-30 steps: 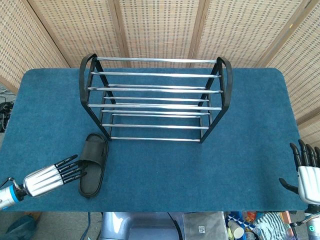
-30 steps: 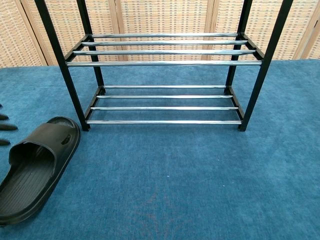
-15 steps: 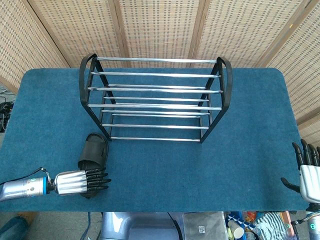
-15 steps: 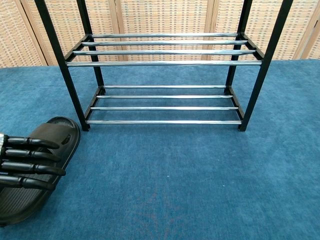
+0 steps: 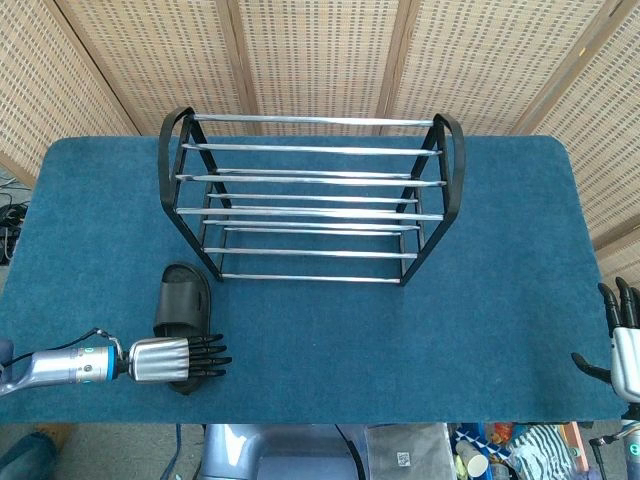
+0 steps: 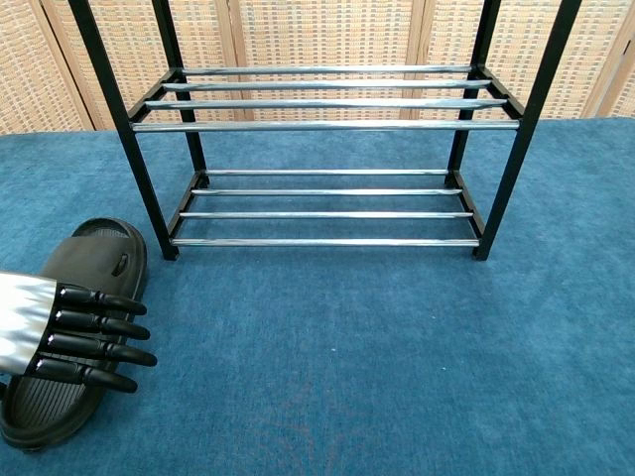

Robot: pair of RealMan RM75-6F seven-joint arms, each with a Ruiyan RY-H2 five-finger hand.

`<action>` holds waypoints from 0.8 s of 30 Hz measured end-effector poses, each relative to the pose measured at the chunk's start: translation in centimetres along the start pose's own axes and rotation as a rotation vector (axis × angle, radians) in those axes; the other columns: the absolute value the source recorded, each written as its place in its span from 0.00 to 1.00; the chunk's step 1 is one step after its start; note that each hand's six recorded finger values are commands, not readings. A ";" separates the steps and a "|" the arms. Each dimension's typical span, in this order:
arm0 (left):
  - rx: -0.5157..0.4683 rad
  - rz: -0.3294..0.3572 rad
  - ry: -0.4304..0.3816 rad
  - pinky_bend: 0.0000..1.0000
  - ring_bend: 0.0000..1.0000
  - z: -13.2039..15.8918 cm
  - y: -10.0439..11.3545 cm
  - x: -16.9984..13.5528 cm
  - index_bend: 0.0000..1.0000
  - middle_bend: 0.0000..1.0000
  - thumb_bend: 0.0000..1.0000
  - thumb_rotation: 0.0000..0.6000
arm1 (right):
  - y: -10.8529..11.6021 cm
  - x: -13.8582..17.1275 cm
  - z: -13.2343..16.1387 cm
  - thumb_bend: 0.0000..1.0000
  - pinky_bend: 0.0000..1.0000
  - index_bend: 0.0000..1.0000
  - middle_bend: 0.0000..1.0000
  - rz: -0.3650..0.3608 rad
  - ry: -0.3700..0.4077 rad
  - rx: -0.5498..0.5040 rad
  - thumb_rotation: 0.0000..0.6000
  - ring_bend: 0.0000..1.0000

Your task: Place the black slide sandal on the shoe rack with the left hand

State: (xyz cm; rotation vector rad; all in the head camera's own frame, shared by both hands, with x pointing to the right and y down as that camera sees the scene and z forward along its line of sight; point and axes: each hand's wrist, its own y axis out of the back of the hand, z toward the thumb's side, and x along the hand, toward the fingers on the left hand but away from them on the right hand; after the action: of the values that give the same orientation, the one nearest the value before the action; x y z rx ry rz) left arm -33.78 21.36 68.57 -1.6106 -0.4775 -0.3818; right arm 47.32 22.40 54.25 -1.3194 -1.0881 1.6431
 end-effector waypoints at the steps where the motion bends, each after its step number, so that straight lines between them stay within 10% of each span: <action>1: 0.004 -0.001 0.000 0.05 0.00 -0.1 0.1 -0.1 0.00 0.00 0.14 1.00 | 0.0 0.0 0.0 0.00 0.00 0.00 0.00 0.001 -0.001 0.000 1.00 0.00; 17: 0.013 -0.043 0.016 0.10 0.04 -0.8 -0.1 0.0 0.04 0.02 0.14 1.00 | -0.1 0.1 0.0 0.00 0.00 0.00 0.00 0.004 -0.001 -0.001 1.00 0.00; 24: 0.015 -0.052 -0.008 0.31 0.22 -0.5 -0.6 0.9 0.34 0.26 0.14 1.00 | -0.1 0.0 -0.1 0.00 0.00 0.00 0.00 0.006 -0.003 -0.005 1.00 0.00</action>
State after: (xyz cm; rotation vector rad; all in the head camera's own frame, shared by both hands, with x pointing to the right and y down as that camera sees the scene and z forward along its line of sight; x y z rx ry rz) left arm -33.24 21.01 69.57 -1.5877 -0.5279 -0.4096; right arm 47.42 22.48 54.32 -1.3255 -1.0919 1.6479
